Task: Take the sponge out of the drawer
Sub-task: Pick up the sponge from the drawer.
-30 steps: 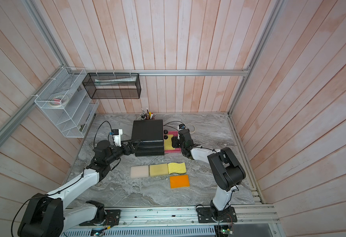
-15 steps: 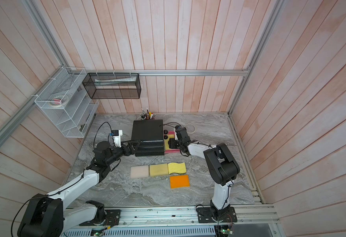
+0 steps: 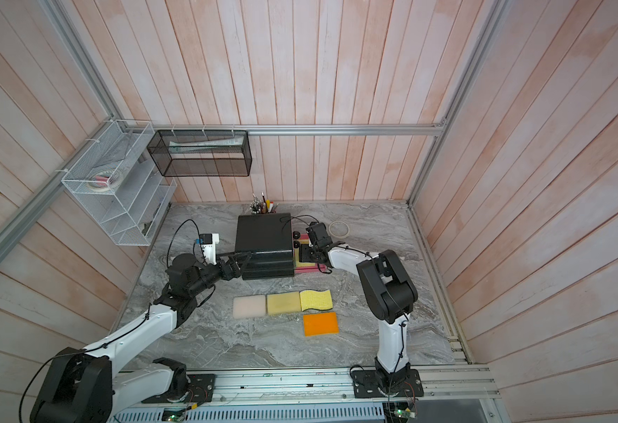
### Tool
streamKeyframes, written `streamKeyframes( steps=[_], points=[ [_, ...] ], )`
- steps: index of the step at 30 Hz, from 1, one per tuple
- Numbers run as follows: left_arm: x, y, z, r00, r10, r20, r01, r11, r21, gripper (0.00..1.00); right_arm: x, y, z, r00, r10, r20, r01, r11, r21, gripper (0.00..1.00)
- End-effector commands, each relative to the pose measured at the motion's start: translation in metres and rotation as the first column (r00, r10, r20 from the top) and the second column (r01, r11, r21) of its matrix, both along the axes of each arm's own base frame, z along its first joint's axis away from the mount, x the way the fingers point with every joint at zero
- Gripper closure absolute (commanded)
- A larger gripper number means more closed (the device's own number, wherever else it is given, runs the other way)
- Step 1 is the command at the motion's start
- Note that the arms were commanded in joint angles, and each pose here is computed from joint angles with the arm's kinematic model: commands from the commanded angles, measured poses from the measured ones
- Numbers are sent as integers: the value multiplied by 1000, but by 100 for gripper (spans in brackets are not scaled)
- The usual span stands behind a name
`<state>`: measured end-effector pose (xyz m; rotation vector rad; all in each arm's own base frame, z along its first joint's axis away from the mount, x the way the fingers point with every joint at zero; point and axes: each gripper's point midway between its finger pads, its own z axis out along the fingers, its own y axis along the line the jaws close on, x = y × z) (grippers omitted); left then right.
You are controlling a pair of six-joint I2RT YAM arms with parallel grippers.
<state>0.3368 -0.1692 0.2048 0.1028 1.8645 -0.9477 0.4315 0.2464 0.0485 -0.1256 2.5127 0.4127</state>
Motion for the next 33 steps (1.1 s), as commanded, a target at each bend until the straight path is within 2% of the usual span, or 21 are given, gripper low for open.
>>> streamKeyframes(
  steps=[1,9,11,16,18,21,28,33],
  points=[
    [-8,-5,3,999,-36,25,36,999,-5,0,-12,-24,-28,994,-61,-86,52,993,-102,35],
    [-9,-5,5,999,-38,33,38,999,-11,0,-9,-12,-37,992,-36,-117,27,997,-76,37],
    [-9,-5,5,999,-39,33,39,999,-11,0,-8,-8,-34,994,-28,-107,23,999,-47,48],
    [-8,-6,5,999,-41,32,41,999,-13,0,-4,-4,-20,997,-30,-68,30,1000,-6,90],
    [-8,-6,5,999,-40,31,40,999,-13,0,-2,-5,-14,998,-40,-50,39,999,-6,97],
    [-9,-5,6,999,-38,35,38,999,-12,0,1,-11,-2,998,-66,-14,65,998,-12,100],
    [-11,-3,12,998,-31,48,31,999,-12,0,-2,-39,42,982,-156,107,160,987,-31,100],
    [-13,-3,20,997,-31,67,32,999,-12,0,-7,-57,75,957,-212,197,216,976,1,100]
  ],
)
